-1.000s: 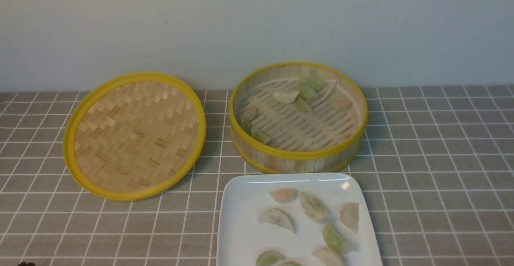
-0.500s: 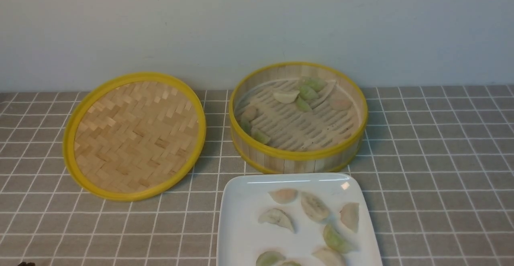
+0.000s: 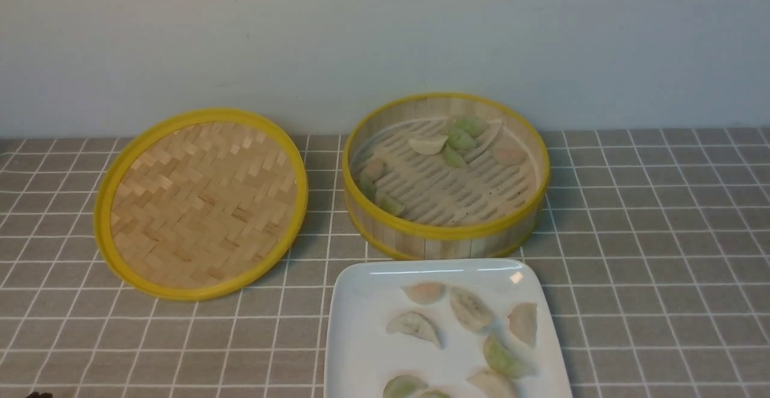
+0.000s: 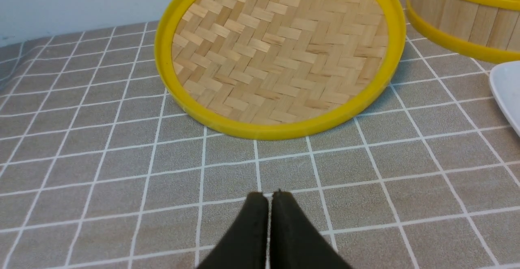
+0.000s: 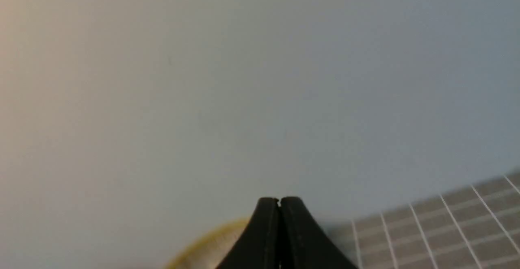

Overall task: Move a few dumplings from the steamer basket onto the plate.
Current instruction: Use the right arm to grab a dumpling from inside the steamer

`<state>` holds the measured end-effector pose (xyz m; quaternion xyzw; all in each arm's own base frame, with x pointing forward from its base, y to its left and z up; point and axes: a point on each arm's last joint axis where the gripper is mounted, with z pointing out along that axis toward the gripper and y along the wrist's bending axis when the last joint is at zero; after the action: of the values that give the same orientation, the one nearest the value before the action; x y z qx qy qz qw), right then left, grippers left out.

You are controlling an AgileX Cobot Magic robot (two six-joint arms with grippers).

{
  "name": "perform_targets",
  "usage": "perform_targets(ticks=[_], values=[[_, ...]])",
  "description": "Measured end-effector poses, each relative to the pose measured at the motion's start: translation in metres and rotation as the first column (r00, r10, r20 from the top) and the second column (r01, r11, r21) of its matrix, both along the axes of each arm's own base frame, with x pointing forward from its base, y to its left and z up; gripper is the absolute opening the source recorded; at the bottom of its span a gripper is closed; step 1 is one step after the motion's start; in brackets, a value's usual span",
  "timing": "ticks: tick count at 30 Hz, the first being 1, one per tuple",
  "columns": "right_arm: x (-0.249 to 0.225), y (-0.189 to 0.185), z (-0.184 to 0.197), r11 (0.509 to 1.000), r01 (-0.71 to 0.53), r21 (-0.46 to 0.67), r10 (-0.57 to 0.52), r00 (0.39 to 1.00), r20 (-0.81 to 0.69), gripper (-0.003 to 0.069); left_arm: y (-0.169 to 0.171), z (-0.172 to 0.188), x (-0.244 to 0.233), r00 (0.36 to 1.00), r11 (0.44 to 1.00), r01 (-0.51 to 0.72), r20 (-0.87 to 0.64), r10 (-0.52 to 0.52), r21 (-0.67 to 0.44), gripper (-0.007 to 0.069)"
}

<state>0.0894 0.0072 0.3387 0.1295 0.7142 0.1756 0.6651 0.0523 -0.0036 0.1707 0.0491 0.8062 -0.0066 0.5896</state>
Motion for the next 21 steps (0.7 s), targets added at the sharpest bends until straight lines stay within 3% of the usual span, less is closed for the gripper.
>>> perform_targets(ticks=[2, 4, 5, 9, 15, 21], values=[[0.037, 0.003, 0.021, 0.989, -0.082, -0.127, 0.054, 0.976, -0.210, -0.0015, 0.000, 0.000, 0.000, 1.000, 1.000, 0.000, 0.000, 0.000, 0.000, -0.0005], [0.068, 0.005, 0.029, 0.967, -0.176, -0.182, 0.096, 0.920, -0.380, -0.0015, 0.000, 0.000, 0.000, 1.000, 1.000, 0.000, 0.000, 0.000, 0.000, -0.0005], [0.072, 0.005, 0.031, 0.967, -0.176, -0.183, 0.095, 0.919, -0.383, -0.0015, 0.000, 0.000, 0.000, 1.000, 1.000, 0.000, 0.000, 0.000, 0.000, -0.0005], [0.160, 0.010, 0.036, 0.914, -0.370, -0.169, 0.177, 0.736, -0.653, -0.0015, 0.000, 0.000, 0.000, 1.000, 1.000, 0.000, 0.000, 0.000, 0.000, -0.0005], [0.260, 0.048, 0.015, 0.826, -0.546, -0.138, 0.210, 0.526, -0.824, -0.0012, 0.000, 0.000, 0.000, 1.000, 1.000, 0.000, 0.000, 0.000, 0.000, -0.0005], [0.335, 0.102, -0.012, 0.756, -0.608, -0.241, 0.160, 0.528, -0.834, -0.0010, 0.000, 0.000, 0.000, 1.000, 1.000, 0.000, 0.000, 0.000, 0.000, -0.0005]])
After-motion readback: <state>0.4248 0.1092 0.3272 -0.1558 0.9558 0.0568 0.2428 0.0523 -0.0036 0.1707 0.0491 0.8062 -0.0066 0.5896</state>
